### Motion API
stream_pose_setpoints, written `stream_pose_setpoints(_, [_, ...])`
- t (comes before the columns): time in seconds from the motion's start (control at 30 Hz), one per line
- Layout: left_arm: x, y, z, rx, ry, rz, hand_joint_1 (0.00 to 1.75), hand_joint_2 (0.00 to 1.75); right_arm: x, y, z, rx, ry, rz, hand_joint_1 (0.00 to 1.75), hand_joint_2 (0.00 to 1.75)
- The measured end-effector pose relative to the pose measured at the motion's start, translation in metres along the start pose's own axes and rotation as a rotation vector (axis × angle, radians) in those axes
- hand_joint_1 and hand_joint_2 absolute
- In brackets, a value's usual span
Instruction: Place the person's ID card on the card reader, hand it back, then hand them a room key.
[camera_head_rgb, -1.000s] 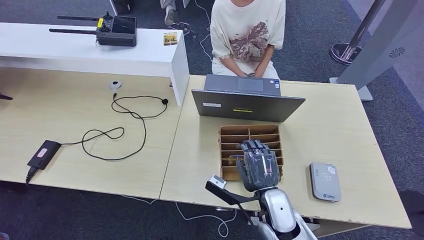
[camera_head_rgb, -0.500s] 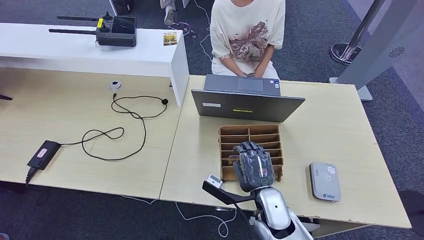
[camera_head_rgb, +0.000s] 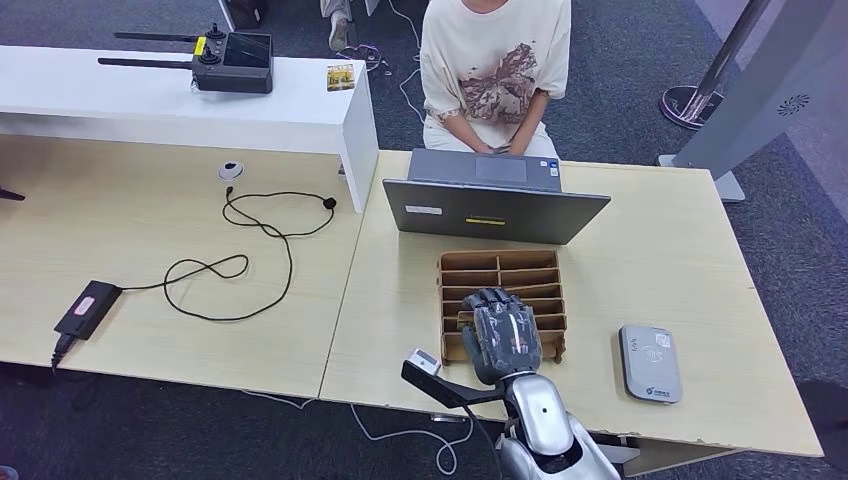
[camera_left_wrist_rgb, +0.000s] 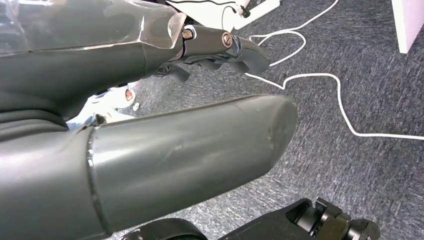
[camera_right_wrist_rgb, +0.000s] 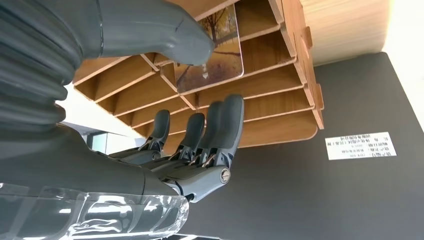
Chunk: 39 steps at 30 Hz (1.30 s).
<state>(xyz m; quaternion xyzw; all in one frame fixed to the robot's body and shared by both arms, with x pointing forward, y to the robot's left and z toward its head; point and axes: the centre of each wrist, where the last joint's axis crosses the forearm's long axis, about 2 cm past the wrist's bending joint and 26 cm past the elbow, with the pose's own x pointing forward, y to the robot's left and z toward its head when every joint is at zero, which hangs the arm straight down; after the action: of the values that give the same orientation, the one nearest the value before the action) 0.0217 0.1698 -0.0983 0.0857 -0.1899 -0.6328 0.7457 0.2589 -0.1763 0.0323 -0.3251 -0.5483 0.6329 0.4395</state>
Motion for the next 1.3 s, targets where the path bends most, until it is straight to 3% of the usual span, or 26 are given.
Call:
stream_pose_setpoints(0.7, [0.0, 0.0, 0.0, -0.004, -0.002, -0.007, 0.0, 0.0, -0.006, 0.008, 0.0, 0.034, 0.023, -0.004, 0.97, 1.75])
stream_pose_setpoints(1.13, [-0.003, 0.0, 0.0, -0.004, 0.004, -0.004, 0.0, 0.0, -0.012, 0.009, -0.004, 0.037, 0.024, 0.005, 1.26, 1.75])
stream_pose_setpoints(1.3, [-0.004, 0.0, 0.0, -0.003, 0.005, -0.005, 0.0, 0.0, -0.011, 0.009, -0.005, 0.036, 0.025, 0.003, 1.25, 1.75])
